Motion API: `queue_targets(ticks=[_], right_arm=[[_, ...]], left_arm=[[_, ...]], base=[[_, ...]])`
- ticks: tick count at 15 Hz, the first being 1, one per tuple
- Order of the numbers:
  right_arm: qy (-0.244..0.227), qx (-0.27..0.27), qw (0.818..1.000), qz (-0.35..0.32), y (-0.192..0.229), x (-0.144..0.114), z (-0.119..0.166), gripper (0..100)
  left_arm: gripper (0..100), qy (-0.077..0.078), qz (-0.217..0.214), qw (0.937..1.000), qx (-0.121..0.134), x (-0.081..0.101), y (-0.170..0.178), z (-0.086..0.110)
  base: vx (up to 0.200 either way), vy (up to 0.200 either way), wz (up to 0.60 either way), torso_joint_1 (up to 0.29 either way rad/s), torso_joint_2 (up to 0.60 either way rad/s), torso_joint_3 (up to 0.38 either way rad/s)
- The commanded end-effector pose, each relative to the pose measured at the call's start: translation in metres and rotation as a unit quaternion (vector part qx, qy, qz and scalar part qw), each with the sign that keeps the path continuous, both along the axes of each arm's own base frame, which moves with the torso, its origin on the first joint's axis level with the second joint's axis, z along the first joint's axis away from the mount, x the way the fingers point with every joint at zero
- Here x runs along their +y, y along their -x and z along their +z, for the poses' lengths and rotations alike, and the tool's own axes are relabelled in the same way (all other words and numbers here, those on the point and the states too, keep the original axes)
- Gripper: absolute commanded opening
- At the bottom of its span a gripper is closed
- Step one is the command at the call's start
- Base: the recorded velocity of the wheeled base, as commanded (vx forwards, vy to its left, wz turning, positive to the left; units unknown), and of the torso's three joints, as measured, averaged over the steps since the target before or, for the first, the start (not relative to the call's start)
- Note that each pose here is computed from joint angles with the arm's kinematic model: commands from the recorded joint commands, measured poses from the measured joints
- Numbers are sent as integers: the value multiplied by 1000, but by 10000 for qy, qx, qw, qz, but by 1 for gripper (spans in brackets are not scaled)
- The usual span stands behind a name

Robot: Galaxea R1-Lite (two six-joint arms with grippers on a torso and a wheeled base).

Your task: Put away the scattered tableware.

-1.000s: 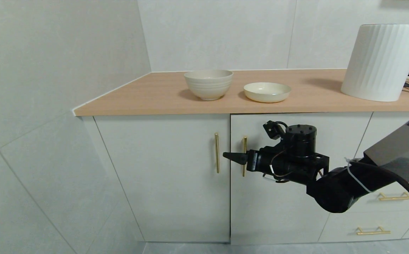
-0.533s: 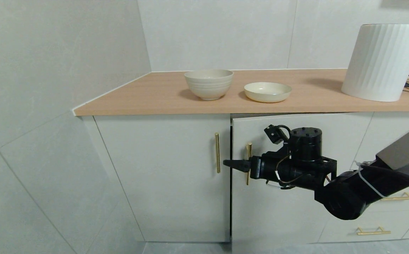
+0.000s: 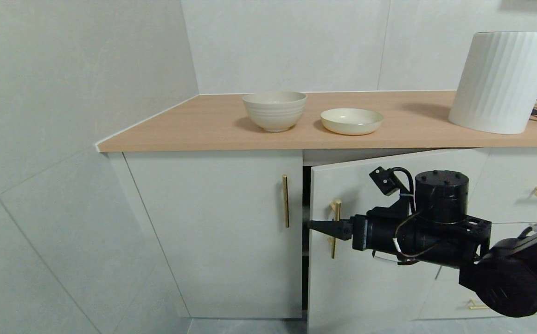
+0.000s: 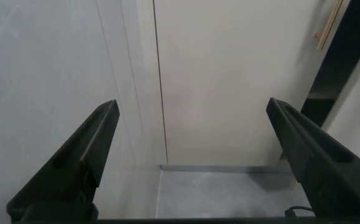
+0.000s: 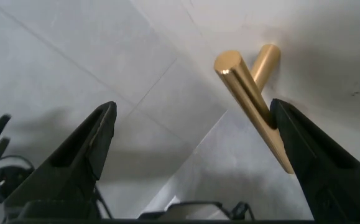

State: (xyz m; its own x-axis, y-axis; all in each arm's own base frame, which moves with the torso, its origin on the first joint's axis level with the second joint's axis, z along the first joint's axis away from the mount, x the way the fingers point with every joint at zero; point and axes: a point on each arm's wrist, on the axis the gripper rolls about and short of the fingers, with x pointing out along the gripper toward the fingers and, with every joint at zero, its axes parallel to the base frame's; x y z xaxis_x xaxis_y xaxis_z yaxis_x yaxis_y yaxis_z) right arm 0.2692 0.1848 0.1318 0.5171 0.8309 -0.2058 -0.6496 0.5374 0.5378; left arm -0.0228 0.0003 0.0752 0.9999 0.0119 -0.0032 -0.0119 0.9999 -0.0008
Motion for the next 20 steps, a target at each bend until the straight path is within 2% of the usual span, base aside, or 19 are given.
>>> queue_targets(ticks=[1, 5, 7, 9, 10, 11, 12, 13, 14, 15, 16, 17, 18, 19, 20], right_arm=[[-36, -22, 9999, 147, 16, -5, 6, 100], [-8, 143, 9989, 438, 24, -8, 0, 100], [-36, 97, 9990, 439, 27, -9, 3, 100], [-111, -28, 9989, 463, 33, -12, 7, 100], [-123, -47, 9988, 478, 36, -13, 7, 100], [-132, -60, 9987, 486, 36, -13, 8, 100], [-139, -60, 9986, 500, 37, -12, 9, 100], [-144, -66, 9984, 538, 39, -10, 9, 100], [-152, -78, 9982, 569, 40, -9, 10, 100], [-144, -65, 9981, 600, 41, -8, 9, 100], [-136, -52, 9980, 622, 43, -7, 8, 100], [-136, -51, 9978, 645, 44, -6, 8, 100], [-136, -51, 9976, 676, 45, -5, 8, 100], [-148, -84, 9974, 693, 45, -4, 9, 100], [-182, -148, 9973, 703, 46, -4, 11, 100]], left_arm=[[100, -35, 2, 10000, 0, 0, 0, 0], [100, -4, 2, 10000, -1, 0, 0, 0], [100, -165, -6, 9999, 1, 0, 0, 0], [100, -250, -6, 9997, -21, 0, 0, 0], [100, -227, -2, 9995, -220, 0, 2, 9], [100, -192, -64, 9980, -605, 0, 10, 30], [100, -133, -325, 9953, -906, -2, 19, 51], [100, -158, -629, 9931, -977, -2, 24, 66], [100, -134, -1184, 9899, -763, -4, 26, 100], [100, -57, -1388, 9893, -436, -4, 19, 117], [100, 94, -1639, 9864, 28, -6, -1, 138], [100, 191, -1926, 9797, 525, -8, -28, 150], [100, 248, -2114, 9737, 809, -9, -47, 156], [100, 339, -2504, 9583, 1332, -12, -85, 156], [100, 428, -2751, 9485, 1510, -14, -110, 156]], base=[[0, 0, 0, 0, 0, 0], [0, 0, 0, 0, 0, 0], [0, 0, 0, 0, 0, 0], [0, 0, 0, 0, 0, 0], [0, 0, 0, 0, 0, 0], [0, 0, 0, 0, 0, 0], [0, 0, 0, 0, 0, 0], [0, 0, 0, 0, 0, 0], [0, 0, 0, 0, 0, 0], [0, 0, 0, 0, 0, 0], [0, 0, 0, 0, 0, 0], [0, 0, 0, 0, 0, 0], [0, 0, 0, 0, 0, 0], [0, 0, 0, 0, 0, 0], [0, 0, 0, 0, 0, 0]])
